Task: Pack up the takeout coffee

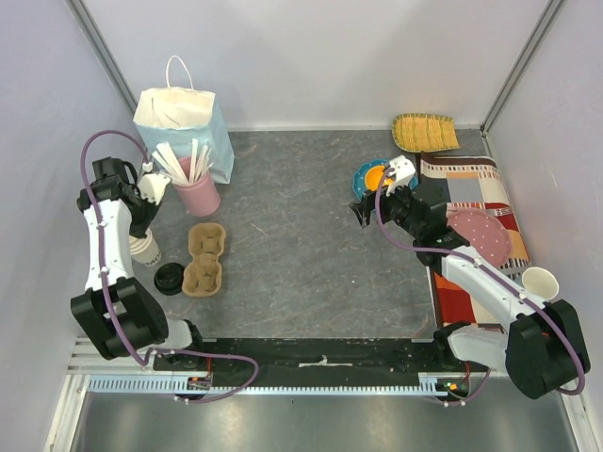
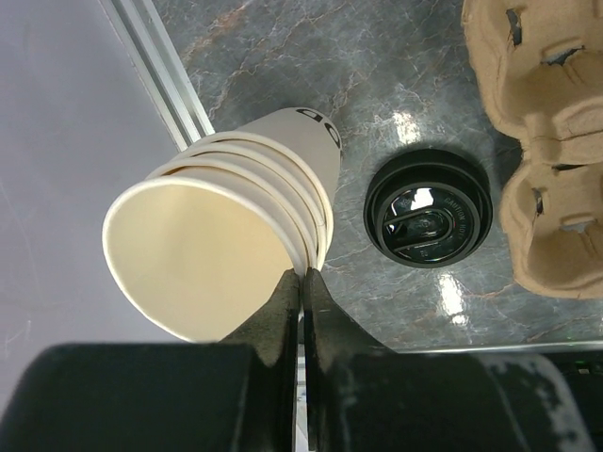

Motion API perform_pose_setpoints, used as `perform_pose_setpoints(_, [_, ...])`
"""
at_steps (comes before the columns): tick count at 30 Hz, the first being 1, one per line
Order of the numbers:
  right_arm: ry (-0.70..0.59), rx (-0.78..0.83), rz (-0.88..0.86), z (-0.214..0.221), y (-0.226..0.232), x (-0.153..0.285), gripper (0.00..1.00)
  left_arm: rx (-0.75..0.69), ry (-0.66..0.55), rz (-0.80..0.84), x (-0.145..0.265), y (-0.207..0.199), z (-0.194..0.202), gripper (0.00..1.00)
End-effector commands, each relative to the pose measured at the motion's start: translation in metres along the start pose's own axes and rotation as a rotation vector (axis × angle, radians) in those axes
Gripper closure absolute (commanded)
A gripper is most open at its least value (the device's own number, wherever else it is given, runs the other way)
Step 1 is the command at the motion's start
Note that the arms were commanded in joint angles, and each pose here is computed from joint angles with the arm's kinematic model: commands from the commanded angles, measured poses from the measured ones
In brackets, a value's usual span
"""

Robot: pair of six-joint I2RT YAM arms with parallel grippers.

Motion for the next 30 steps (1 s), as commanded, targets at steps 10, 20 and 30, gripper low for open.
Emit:
perform_pose_setpoints(10, [-0.035,0.021,-0.015,-0.014,0.004,-0.004,0.02,-0.044,-0.105,-0.109,0.046,0.017,-0.016,0.98])
perform_pose_setpoints(20, [-0.041,0.023,-0.024,-0.015,0.005,-0.005,0.02,-0.085,-0.040,-0.134,0.012,0.005,-0.008,0.98])
perform_pose_setpoints(30, [-0.057,0.006,-0.049,-0.020,0.012,-0.005,0.02,-0.115,-0.145,-0.283,0.040,-0.002,-0.014,0.98])
Point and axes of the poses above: each gripper's point midway between its finger pads, its own x axis back along the fingers, its own y axis along the line the jaws close on, z = x × y, the point moved 8 cm from there along x, back along the fingers, and after that the axes turned 1 degree about -x, right-handed, at the moved point
